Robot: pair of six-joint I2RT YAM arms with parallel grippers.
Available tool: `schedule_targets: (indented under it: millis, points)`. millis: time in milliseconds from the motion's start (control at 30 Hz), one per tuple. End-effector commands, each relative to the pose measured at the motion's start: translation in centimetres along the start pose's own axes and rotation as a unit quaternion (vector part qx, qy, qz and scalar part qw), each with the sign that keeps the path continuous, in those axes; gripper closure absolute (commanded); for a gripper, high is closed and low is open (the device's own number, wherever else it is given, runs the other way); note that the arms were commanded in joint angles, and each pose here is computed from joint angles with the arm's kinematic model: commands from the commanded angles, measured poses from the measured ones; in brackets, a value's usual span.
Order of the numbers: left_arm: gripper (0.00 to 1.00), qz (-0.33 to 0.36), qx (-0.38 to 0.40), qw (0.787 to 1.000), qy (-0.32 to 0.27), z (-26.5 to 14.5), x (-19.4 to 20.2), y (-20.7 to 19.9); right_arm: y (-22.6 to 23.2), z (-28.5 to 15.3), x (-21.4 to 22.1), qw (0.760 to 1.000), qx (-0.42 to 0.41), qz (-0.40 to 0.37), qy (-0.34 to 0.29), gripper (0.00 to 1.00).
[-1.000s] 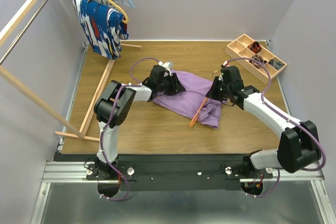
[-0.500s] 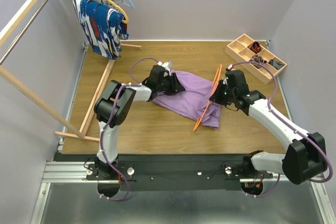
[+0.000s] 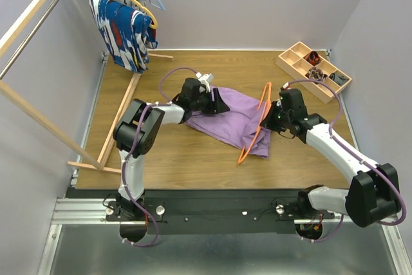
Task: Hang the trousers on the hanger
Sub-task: Place trousers on hanger
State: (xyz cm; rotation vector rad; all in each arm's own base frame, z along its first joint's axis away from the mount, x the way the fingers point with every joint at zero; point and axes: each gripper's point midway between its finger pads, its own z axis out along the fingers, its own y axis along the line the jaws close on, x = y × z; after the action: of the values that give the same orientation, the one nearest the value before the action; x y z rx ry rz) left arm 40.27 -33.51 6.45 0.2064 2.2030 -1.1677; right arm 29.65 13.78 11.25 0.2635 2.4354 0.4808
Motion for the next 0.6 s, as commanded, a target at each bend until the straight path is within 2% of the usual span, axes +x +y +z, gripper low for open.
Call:
schedule_targets:
  millis: [0,233,267,300,400,567]
  points:
    - [0.36,0.085,0.128,0.987,0.039,-1.0,1.6,-5.4,-1.8,0.1,1.6,0.999,0.026,0.002,0.022,0.99]
    - [0.34,0.156,0.192,0.966,0.070,-2.3,4.5,-9.1,-2.0,0.0,1.7,0.999,0.025,0.008,0.023,0.99]
    - [0.31,0.161,0.198,0.964,0.072,-2.4,4.7,-9.4,-2.1,0.0,1.9,0.999,0.026,0.009,0.024,0.99]
    - [0.26,0.164,0.203,0.962,0.077,-2.3,5.0,-9.7,-2.1,0.0,1.9,0.999,0.025,0.010,0.026,0.99]
    - [0.23,0.160,0.221,0.957,0.100,-1.8,6.6,-10.3,-2.0,0.0,2.0,0.999,0.023,0.011,0.027,0.99]
    - [0.22,0.157,0.229,0.952,0.126,-0.8,8.7,-11.1,-1.9,0.0,1.9,0.999,0.020,0.013,0.027,0.99]
